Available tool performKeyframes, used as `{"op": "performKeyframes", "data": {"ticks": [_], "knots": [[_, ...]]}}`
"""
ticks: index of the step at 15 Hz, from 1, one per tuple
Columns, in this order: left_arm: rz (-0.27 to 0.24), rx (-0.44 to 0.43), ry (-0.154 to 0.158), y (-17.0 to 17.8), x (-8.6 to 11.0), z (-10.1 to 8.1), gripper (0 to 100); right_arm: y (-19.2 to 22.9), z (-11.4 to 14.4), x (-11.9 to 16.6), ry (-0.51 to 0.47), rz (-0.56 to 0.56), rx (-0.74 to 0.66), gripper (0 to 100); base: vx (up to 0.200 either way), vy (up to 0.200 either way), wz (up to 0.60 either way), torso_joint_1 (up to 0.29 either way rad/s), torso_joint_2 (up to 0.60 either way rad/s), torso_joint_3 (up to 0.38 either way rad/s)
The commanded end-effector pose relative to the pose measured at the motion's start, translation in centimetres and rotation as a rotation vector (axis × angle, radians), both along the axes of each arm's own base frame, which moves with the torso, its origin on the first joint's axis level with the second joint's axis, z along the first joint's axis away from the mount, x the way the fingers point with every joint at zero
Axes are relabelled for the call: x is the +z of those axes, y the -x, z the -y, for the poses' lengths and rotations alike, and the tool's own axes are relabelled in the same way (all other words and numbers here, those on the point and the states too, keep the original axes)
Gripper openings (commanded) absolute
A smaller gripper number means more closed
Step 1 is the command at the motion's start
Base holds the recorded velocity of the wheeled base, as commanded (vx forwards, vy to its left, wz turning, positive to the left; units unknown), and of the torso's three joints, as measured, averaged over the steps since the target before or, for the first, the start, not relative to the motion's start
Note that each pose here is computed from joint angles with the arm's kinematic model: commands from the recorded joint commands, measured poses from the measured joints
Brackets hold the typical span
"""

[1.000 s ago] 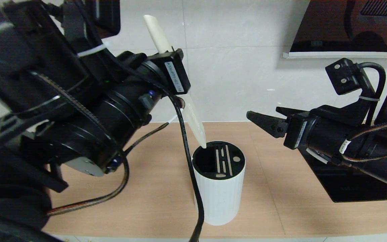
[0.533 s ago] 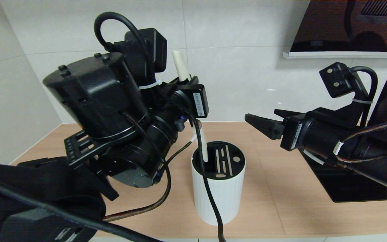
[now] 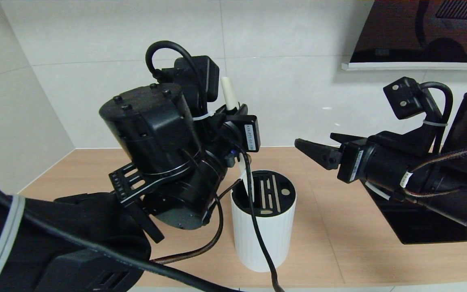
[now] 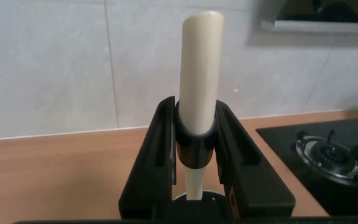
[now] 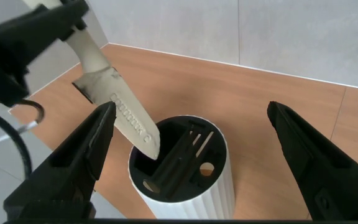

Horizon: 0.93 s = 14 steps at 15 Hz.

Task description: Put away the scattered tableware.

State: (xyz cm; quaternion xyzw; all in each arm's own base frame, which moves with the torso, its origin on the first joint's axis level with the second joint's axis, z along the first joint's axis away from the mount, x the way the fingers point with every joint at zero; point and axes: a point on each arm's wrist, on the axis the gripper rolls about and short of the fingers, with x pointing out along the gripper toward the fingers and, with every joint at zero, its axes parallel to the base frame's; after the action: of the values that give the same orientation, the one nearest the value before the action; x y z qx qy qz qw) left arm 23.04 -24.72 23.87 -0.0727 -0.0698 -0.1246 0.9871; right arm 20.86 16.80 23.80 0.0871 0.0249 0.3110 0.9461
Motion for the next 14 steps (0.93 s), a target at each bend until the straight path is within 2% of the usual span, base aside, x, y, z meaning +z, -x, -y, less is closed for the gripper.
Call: {"op": "performKeyframes", "data": {"ticks": [1,7,9,14], "knots": [[-0.017,-0.002,-0.003,-0.4,-0.7,0.5,0,-0.1,-0.1,-0.2,0.004,-0.005,0.001,100,0.0,0.0,0.0,0.0,0.0,0.0],[-0.056,0.008,-0.042,-1.1,-2.7,1.3,0,-0.1,-0.1,-0.3,0.008,-0.007,0.001,100,0.0,0.0,0.0,0.0,0.0,0.0],[-0.075,0.009,-0.035,-1.4,-3.4,1.7,0,-0.1,-0.1,-0.3,0.009,-0.008,0.001,100,0.0,0.0,0.0,0.0,0.0,0.0],[-0.106,0.01,-0.057,-1.9,-4.9,2.2,0,-0.1,-0.1,-0.4,0.01,-0.009,0.001,100,0.0,0.0,0.0,0.0,0.0,0.0]]}}
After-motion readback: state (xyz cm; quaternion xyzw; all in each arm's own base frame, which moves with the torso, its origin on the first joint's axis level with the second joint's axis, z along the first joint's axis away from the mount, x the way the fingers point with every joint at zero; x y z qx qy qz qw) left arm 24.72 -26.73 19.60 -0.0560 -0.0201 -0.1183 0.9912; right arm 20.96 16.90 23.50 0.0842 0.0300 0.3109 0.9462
